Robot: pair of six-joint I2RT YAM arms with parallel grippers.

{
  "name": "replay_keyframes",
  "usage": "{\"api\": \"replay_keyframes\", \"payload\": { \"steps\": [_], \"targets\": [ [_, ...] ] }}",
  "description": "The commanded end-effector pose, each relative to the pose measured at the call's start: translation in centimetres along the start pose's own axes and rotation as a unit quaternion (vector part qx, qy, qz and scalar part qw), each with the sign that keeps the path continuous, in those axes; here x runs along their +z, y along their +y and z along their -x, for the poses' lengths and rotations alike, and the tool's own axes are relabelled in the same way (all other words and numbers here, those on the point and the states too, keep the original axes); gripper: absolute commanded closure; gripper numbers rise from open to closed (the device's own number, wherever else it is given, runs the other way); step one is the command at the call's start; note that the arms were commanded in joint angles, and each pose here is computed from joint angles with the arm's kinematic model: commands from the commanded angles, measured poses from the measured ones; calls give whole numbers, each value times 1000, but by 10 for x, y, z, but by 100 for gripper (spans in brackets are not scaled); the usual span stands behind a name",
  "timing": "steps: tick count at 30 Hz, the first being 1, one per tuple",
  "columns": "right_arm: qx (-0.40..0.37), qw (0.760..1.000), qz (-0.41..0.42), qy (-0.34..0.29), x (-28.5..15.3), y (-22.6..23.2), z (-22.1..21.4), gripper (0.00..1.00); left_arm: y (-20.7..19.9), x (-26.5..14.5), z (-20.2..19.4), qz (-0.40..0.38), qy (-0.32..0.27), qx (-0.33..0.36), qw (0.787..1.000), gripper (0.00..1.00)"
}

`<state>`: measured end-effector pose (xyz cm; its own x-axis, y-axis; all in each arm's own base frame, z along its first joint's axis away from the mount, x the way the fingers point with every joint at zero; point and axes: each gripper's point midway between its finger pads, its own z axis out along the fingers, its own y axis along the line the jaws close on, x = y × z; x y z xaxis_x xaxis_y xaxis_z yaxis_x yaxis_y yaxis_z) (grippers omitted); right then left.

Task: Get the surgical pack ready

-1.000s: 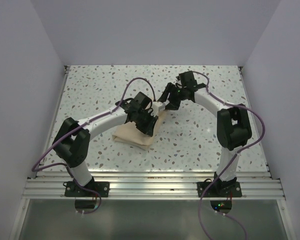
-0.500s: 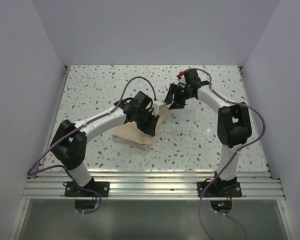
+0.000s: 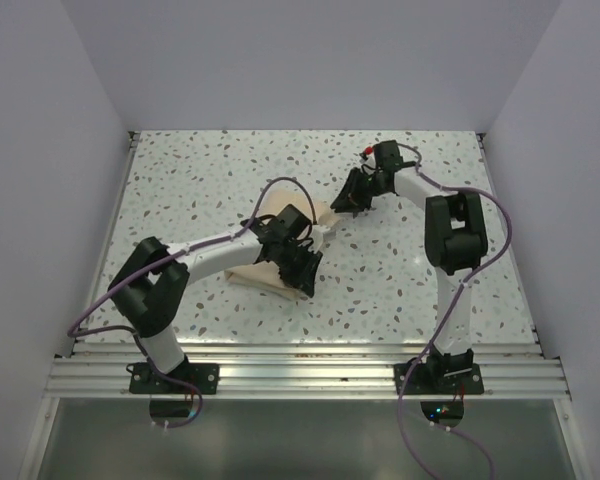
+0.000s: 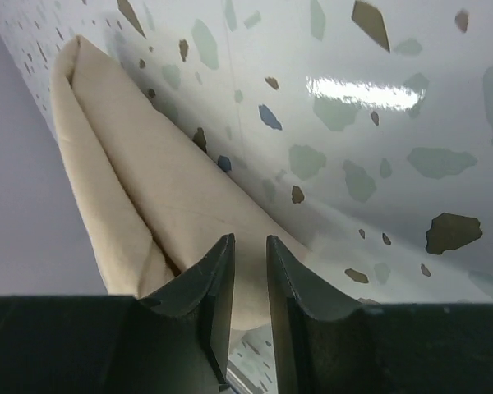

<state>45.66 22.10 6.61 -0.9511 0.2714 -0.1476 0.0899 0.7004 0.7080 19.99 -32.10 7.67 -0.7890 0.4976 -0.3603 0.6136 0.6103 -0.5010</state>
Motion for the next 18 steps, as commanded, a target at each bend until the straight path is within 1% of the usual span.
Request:
{"api": "replay_keyframes", "payload": {
  "steps": [1, 3, 5, 7, 8, 9, 10, 11, 12, 13, 14, 15, 16, 17, 18],
  "targets": [
    [15, 999, 30, 22, 2, 7, -14, 74, 30, 2, -16, 44, 14, -36, 998, 79],
    [26, 998, 35, 38, 4, 2, -29, 74, 45, -2, -24, 78, 23, -41, 996, 79],
    [30, 998, 40, 49, 3, 0, -47, 74, 56, -8, -22, 100, 23, -34, 994, 78],
    [25, 996, 50, 68, 3, 6, -67, 74, 74, -15, -23, 133, 31, -35, 990, 78],
    [18, 996, 60, 64, -5, 17, -71, 74, 81, -18, -19, 142, 29, -36, 989, 78],
    [27, 995, 60, 79, -4, 13, -89, 74, 90, -19, -22, 155, 36, -42, 986, 78],
    [17, 994, 70, 84, -2, 21, -100, 74, 101, -25, -17, 162, 31, -45, 985, 79],
    [29, 993, 68, 94, -3, 19, -114, 74, 106, -28, -16, 166, 29, -45, 985, 79],
    [18, 993, 75, 88, -11, 29, -118, 74, 111, -34, -16, 178, 27, -45, 983, 79],
    [19, 994, 68, 83, -15, 29, -120, 74, 115, -39, -16, 184, 27, -38, 982, 79],
    [20, 995, 61, 76, -20, 26, -120, 73, 114, -41, -18, 184, 26, -32, 982, 79],
    [10, 996, 59, 62, -30, 31, -116, 73, 105, -47, -13, 170, 8, -21, 985, 79],
    [22, 998, 25, 55, -38, 19, -112, 69, 101, -47, -24, 158, 13, -18, 987, 78],
    [-10, 999, 18, 41, -47, 23, -102, 67, 96, -50, -26, 148, 7, -15, 989, 78],
    [-25, 999, 9, 33, -55, 24, -96, 64, 82, -58, -23, 126, -17, -4, 992, 77]
  ]
}}
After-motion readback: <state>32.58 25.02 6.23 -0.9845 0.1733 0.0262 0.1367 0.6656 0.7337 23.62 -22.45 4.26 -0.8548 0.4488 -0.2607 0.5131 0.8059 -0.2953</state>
